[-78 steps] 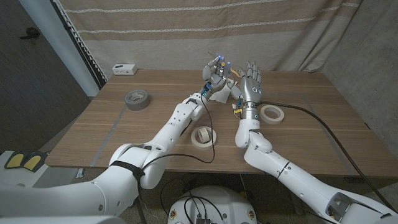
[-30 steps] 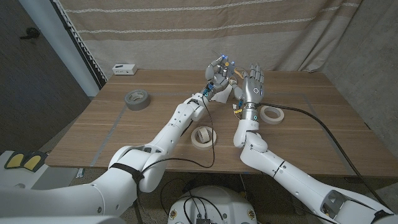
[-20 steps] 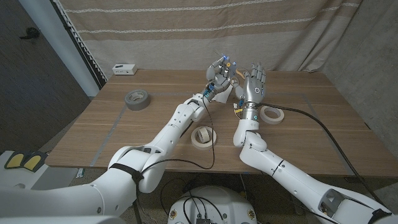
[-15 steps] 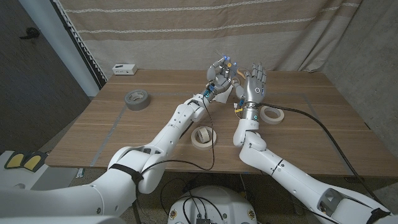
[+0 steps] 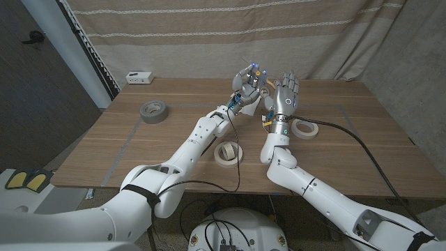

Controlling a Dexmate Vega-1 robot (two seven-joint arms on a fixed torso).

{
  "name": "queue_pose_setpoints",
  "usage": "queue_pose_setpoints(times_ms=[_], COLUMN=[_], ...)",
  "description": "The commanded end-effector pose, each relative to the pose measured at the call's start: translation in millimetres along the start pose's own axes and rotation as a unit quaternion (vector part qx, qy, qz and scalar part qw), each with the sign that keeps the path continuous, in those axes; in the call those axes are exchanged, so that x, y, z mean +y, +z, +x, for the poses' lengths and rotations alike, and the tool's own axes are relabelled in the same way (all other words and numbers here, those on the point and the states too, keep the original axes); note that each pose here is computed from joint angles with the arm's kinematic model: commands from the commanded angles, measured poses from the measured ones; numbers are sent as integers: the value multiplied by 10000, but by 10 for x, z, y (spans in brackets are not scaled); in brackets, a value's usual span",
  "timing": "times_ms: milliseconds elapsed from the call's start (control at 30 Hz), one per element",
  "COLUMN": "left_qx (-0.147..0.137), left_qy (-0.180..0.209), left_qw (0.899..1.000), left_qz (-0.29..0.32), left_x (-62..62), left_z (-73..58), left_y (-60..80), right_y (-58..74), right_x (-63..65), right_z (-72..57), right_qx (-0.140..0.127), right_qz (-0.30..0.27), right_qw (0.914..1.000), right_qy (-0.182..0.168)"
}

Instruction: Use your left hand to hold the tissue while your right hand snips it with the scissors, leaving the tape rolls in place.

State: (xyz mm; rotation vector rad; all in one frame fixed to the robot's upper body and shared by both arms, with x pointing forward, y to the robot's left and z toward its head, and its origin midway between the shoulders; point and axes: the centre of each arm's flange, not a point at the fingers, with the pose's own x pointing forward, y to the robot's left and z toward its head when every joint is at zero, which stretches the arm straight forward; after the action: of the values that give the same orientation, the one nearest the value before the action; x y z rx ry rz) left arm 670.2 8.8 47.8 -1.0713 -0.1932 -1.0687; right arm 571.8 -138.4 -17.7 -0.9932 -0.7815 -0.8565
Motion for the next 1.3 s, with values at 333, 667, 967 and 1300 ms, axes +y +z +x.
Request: queue_pose_setpoints(times_ms=[333, 667, 967, 1300], left_qx=[52, 63, -31, -17], left_qy=[0, 6, 219, 199], left_qw=[10000, 10000, 9998, 9998], left_qz=[-9, -20, -7, 7], left_x=[-7, 0, 27, 32], left_z=[-16, -9, -34, -34], left_y=[-24, -33, -14, -20], right_y=[-44, -69, -85, -96], right_x=[22, 20, 6, -16], right_z=[-10, -1, 16, 23], right_qx=[73, 125, 186, 205], right_qz=[28, 122, 186, 250], right_qw=[10000, 9998, 9996, 9994], right_qy=[17, -2, 116, 94])
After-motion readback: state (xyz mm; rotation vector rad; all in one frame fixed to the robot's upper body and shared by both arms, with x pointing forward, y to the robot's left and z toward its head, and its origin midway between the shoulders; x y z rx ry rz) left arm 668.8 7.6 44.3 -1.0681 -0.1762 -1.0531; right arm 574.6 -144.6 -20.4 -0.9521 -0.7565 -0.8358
